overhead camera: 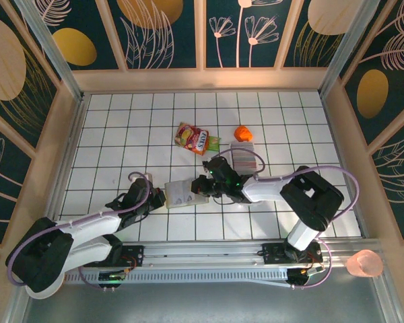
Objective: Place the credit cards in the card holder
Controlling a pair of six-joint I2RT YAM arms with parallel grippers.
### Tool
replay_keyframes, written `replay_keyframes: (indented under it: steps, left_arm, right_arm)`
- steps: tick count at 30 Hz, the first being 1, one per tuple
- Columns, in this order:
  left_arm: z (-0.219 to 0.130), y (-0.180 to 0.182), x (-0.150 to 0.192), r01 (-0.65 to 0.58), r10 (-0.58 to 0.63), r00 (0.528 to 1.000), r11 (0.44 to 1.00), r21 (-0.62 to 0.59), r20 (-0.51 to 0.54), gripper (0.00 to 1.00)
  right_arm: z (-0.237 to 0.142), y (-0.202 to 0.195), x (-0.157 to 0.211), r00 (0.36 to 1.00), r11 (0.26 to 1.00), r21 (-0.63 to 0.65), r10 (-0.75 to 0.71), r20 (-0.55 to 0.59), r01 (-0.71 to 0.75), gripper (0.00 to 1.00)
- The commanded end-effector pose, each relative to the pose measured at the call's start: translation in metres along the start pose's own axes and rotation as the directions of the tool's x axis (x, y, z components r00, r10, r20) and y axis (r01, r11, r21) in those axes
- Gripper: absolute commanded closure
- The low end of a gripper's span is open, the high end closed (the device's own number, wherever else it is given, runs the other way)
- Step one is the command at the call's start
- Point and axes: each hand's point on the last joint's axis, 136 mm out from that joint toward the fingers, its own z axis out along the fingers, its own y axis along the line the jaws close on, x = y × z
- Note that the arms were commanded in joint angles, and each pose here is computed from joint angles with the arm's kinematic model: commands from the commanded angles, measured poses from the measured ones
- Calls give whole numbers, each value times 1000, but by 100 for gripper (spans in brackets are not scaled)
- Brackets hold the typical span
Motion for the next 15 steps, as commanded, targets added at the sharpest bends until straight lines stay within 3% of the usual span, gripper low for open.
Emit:
replay_keyframes:
  steps: [1,6,15]
  left_arm:
    - [-1,2,-5,-7,7,999,1000,0,32,100]
    - [-1,3,-5,-5,5,999,1000,-3,34,100]
    - [0,2,-5,-8,8,999,1000,4,33,100]
  right_arm:
    - [-9,11,-10,998,999,-32,-23,67,25,100]
    - [-16,8,-16,994,999,-31,-10,108,14,100]
    - [-5,4,-11,997,999,-37,15,69,-13,100]
